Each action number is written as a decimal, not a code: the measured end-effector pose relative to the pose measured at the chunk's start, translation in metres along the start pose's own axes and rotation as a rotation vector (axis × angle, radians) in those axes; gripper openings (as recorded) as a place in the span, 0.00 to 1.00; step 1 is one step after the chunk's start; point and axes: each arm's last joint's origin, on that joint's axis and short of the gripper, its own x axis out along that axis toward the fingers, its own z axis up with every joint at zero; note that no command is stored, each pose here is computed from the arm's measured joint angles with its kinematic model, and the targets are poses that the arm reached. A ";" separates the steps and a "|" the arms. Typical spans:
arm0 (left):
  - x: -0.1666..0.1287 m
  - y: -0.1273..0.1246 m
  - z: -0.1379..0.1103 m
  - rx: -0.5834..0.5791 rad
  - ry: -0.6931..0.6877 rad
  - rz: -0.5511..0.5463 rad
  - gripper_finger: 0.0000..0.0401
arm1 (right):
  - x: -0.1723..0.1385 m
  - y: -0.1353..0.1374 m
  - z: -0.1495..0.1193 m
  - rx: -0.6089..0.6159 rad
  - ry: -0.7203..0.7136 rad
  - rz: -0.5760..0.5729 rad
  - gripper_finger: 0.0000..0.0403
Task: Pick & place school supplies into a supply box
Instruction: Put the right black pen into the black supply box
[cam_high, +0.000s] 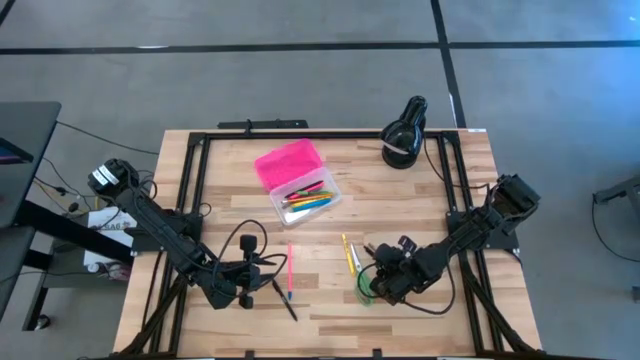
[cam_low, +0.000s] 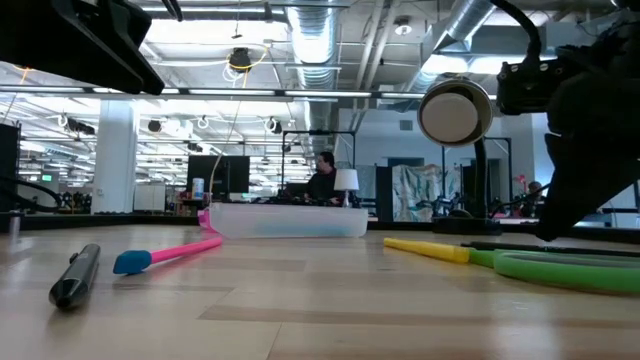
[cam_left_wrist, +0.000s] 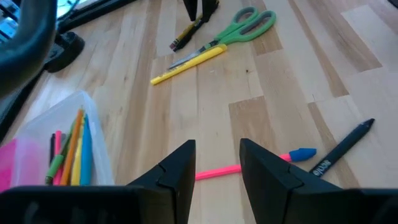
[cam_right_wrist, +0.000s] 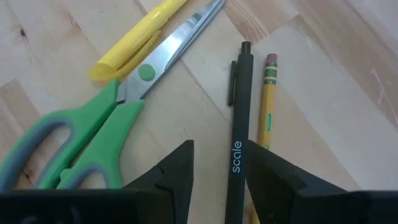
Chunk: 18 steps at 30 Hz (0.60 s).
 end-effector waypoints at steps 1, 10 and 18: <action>0.000 0.000 0.000 -0.002 0.001 -0.006 0.30 | 0.002 0.001 -0.001 -0.001 0.004 0.000 0.32; 0.000 0.000 0.000 -0.007 0.000 -0.010 0.30 | 0.021 0.005 -0.006 -0.015 0.033 -0.040 0.31; 0.000 0.000 0.000 -0.012 0.000 -0.010 0.30 | 0.020 0.002 0.000 0.015 0.131 -0.007 0.29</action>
